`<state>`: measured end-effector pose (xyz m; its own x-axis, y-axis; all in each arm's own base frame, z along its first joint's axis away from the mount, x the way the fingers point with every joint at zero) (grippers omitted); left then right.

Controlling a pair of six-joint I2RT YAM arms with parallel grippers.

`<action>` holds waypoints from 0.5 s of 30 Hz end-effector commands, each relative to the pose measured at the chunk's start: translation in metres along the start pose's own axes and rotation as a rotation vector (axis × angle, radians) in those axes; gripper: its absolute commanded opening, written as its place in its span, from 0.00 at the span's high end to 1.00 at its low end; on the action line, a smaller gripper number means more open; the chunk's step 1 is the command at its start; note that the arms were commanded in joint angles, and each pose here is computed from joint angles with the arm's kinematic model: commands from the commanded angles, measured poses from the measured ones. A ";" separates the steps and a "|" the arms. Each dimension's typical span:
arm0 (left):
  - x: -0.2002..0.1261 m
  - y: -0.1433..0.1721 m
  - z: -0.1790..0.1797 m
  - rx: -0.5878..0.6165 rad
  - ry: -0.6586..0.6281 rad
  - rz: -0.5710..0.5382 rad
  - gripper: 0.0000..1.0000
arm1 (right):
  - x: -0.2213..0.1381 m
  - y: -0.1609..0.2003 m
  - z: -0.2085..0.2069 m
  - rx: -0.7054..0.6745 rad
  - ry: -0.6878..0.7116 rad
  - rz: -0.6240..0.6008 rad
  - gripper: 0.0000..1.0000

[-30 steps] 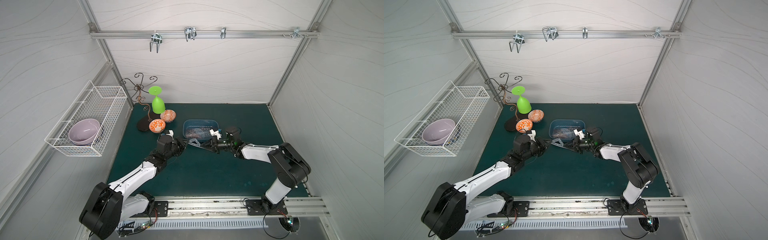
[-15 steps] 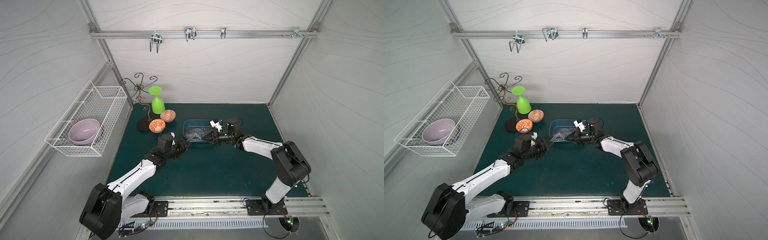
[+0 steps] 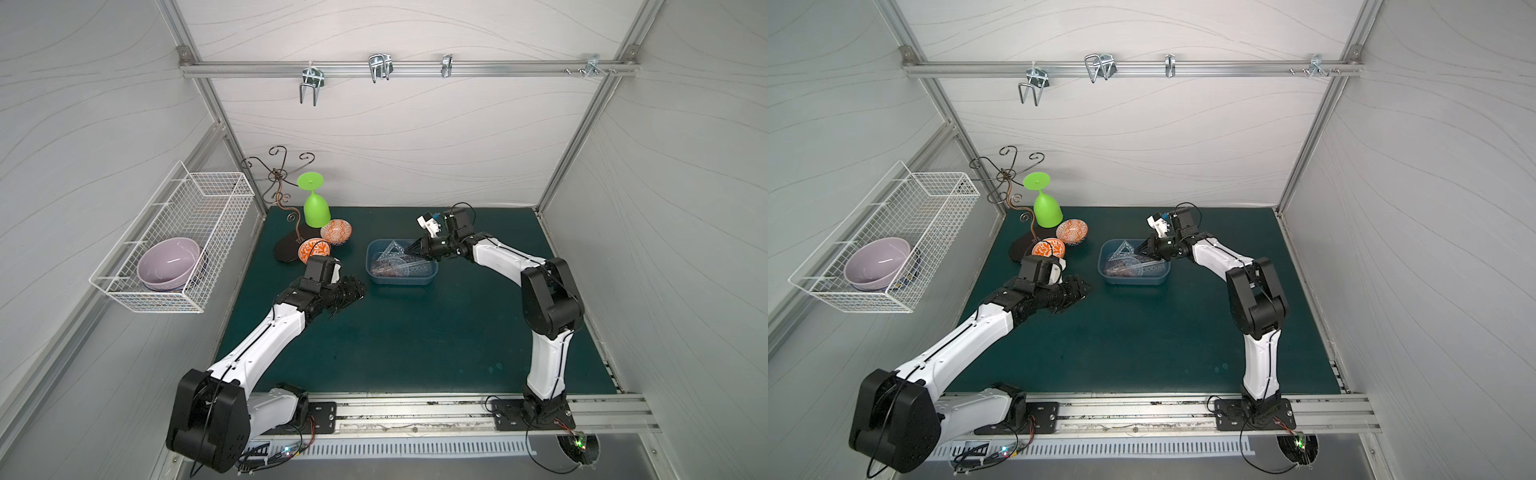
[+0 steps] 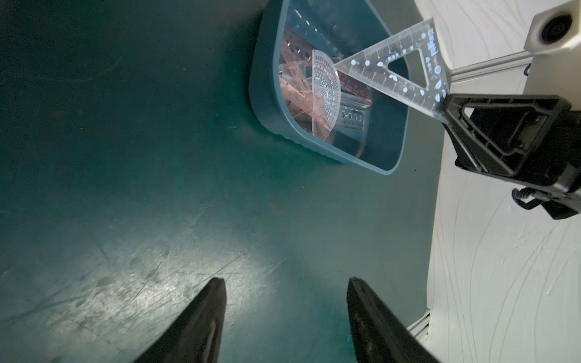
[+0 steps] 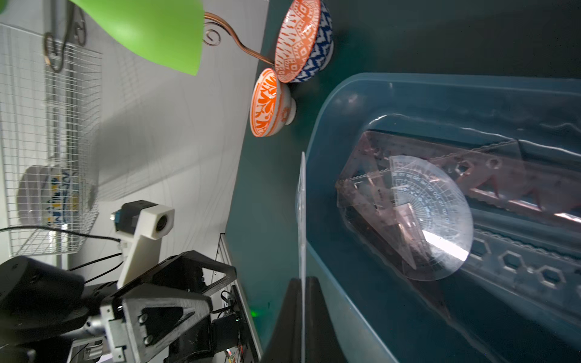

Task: Put the scattered rulers into the storage box
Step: Place the ruler in the storage box.

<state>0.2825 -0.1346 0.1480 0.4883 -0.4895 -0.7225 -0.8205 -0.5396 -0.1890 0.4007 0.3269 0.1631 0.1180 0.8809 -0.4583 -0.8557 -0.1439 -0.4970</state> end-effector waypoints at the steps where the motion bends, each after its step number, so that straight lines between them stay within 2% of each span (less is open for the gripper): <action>1: -0.004 -0.005 -0.008 0.049 0.002 0.008 0.34 | 0.009 0.009 -0.010 -0.001 0.036 0.056 1.00; 15: -0.001 -0.003 -0.005 0.039 -0.008 0.032 0.35 | 0.036 0.012 -0.023 0.007 0.032 0.105 1.00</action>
<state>0.2764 -0.1333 0.1375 0.4378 -0.4868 -0.7559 -0.8467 -0.5059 -0.1645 0.4121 0.3399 0.1337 0.0837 0.8520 -0.5167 -0.8656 -0.1947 -0.4613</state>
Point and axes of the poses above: each gripper's point midway between its finger pads, its own x axis out along the fingers, its own z axis along the line the jaws close on, y = z × x, the point moved 2 cm from there along -x, back along the fingers, and after that the axes turned 9 degrees about -x, right-handed, at the moved point
